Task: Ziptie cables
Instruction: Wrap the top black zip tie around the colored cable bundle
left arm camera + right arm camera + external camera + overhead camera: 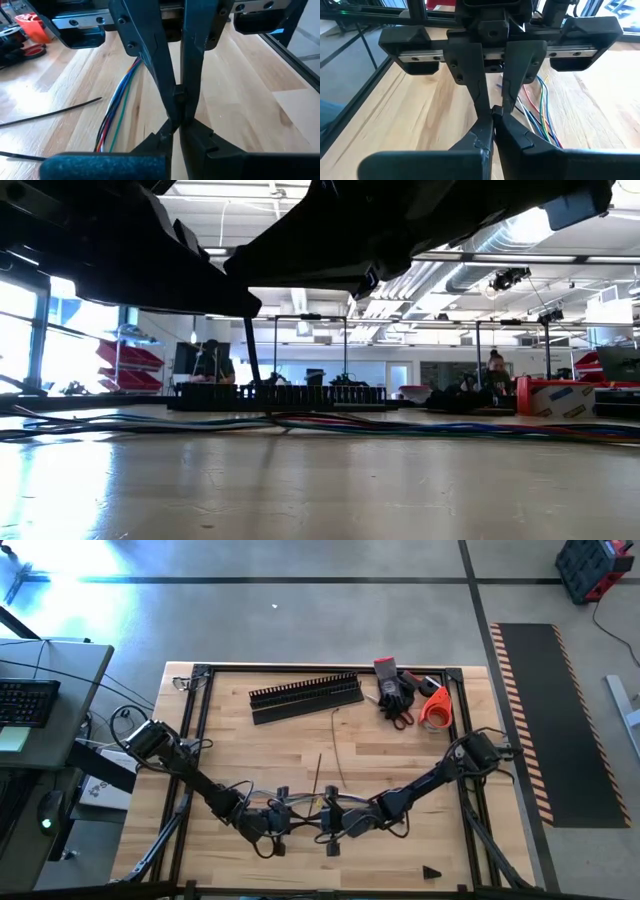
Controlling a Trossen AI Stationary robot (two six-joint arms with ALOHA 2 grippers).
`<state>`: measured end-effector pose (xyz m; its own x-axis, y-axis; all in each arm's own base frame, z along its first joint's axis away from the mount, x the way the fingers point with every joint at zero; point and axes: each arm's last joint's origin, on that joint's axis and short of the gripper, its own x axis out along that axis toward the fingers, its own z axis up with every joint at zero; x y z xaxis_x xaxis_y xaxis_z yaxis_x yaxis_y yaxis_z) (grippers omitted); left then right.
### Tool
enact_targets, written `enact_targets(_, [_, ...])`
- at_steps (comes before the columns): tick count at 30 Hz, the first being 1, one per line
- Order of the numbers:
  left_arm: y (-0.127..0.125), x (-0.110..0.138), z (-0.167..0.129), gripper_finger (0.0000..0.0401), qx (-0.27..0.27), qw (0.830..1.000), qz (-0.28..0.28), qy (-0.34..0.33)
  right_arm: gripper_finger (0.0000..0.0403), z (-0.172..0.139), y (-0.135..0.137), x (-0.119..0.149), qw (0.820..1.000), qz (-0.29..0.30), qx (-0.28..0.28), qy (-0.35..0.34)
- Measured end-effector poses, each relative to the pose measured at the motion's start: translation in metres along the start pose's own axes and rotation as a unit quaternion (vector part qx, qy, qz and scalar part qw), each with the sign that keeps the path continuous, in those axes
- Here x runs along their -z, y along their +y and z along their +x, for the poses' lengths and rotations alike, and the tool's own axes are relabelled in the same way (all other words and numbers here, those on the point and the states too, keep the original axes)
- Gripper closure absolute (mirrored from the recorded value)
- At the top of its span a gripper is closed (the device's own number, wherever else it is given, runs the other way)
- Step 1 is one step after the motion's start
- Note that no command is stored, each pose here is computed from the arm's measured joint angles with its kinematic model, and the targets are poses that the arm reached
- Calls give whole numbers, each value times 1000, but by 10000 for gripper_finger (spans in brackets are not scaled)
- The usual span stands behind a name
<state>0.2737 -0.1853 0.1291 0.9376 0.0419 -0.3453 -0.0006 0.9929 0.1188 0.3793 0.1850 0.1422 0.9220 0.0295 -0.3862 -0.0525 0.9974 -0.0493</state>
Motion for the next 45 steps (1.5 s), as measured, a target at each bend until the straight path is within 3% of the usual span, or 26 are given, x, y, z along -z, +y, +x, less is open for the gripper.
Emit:
enact_targets(4, [1, 0, 0, 401, 1, 1000, -1, 0, 388, -1, 2, 0, 1000, -9, -1, -1])
enact_targets(12, [1, 0, 1, 401, -4, 1000, -5, 2, 281, -16, 1, -14, 999, -34, -4, 12])
enact_targets(16, [1, 1, 1, 401, -4, 1000, -1, 7, 258, -23, -1, -28, 1000, -23, -7, -13])
enact_targets(20, [1, 2, 1, 401, -3, 1000, -3, 11, 278, -22, -5, -33, 999, -3, -18, -30])
enact_targets(28, [1, 3, 1, 401, 1, 1000, -1, 14, 395, -10, -30, -30, 997, 74, 2, -11])
enact_targets(38, [1, 3, 1, 401, 2, 1000, 2, 17, 402, -2, -30, -17, 992, 96, -67, 36])
enact_targets(45, [1, 3, 1, 401, 2, 1000, 0, 16, 403, -5, -22, -14, 995, 66, -66, 41])
